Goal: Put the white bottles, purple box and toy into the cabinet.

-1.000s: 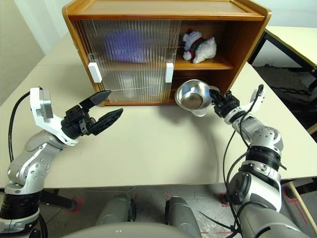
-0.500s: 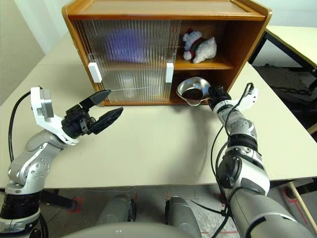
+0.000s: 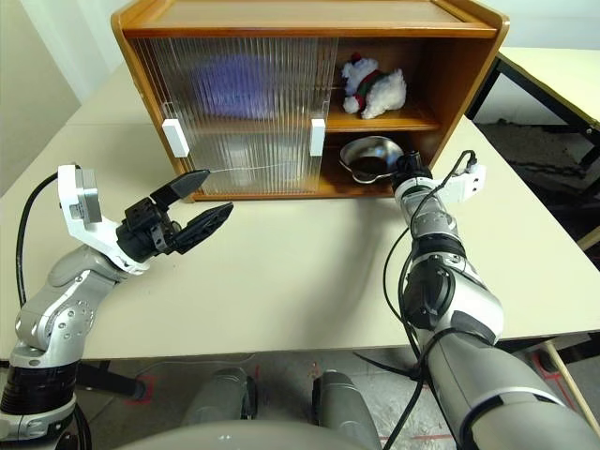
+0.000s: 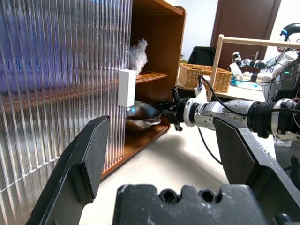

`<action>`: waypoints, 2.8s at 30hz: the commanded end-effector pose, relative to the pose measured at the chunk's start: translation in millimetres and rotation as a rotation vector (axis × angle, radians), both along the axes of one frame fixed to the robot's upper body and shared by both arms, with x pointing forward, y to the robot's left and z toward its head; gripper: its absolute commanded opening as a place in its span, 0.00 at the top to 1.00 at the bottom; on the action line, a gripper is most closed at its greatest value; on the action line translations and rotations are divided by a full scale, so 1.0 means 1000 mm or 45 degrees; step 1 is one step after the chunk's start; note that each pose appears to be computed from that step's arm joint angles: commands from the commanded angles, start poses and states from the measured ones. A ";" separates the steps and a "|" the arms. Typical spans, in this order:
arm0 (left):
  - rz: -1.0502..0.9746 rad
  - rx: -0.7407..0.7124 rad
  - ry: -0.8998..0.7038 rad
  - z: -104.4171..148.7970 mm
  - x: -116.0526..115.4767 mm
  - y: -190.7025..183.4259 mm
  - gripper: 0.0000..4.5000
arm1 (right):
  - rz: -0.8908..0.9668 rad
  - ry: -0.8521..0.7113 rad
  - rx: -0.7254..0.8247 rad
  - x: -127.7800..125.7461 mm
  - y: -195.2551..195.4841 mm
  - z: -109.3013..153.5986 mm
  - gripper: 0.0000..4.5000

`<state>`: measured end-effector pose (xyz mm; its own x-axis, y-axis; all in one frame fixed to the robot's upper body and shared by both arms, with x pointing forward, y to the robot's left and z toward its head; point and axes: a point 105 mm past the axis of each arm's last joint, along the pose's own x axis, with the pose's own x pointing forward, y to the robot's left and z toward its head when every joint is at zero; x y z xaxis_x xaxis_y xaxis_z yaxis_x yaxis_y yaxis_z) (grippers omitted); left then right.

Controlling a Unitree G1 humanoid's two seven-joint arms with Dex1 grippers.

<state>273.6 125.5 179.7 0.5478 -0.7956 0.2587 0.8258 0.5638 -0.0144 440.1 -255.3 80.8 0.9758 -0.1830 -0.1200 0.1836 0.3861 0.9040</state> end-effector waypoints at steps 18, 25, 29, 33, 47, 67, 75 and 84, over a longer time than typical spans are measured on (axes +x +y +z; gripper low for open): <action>-0.002 0.010 -0.020 0.003 -0.005 -0.004 0.00 | -0.037 0.109 0.064 0.008 0.029 -0.009 0.92; -0.002 0.010 -0.014 0.002 -0.007 -0.004 0.00 | -0.034 0.117 0.072 0.007 0.029 -0.011 0.51; -0.006 0.007 -0.008 0.001 -0.008 -0.006 0.00 | -0.034 0.115 0.073 0.008 0.028 -0.010 0.17; -0.007 0.004 -0.005 0.000 -0.007 -0.006 0.00 | 0.007 0.102 0.032 0.009 0.030 -0.008 0.01; -0.009 -0.007 0.007 -0.002 -0.008 -0.006 0.00 | 0.216 0.063 -0.153 -0.009 0.027 -0.021 0.01; -0.009 -0.004 0.016 -0.004 -0.008 -0.004 0.00 | 0.858 -0.335 -1.082 -0.102 0.101 -0.019 0.14; 0.010 0.003 0.010 -0.004 -0.007 0.000 0.00 | 1.079 -0.855 -1.256 -0.119 0.150 0.036 0.84; 0.012 0.005 0.001 -0.004 -0.007 0.000 0.00 | 1.159 -1.000 -1.189 -0.111 0.190 0.066 0.99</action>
<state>266.7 124.4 177.0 0.5542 -0.7904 0.2608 0.8216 0.5697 -0.0194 326.4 -69.8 140.1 0.5545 0.7862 0.2730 -0.8203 0.5717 0.0198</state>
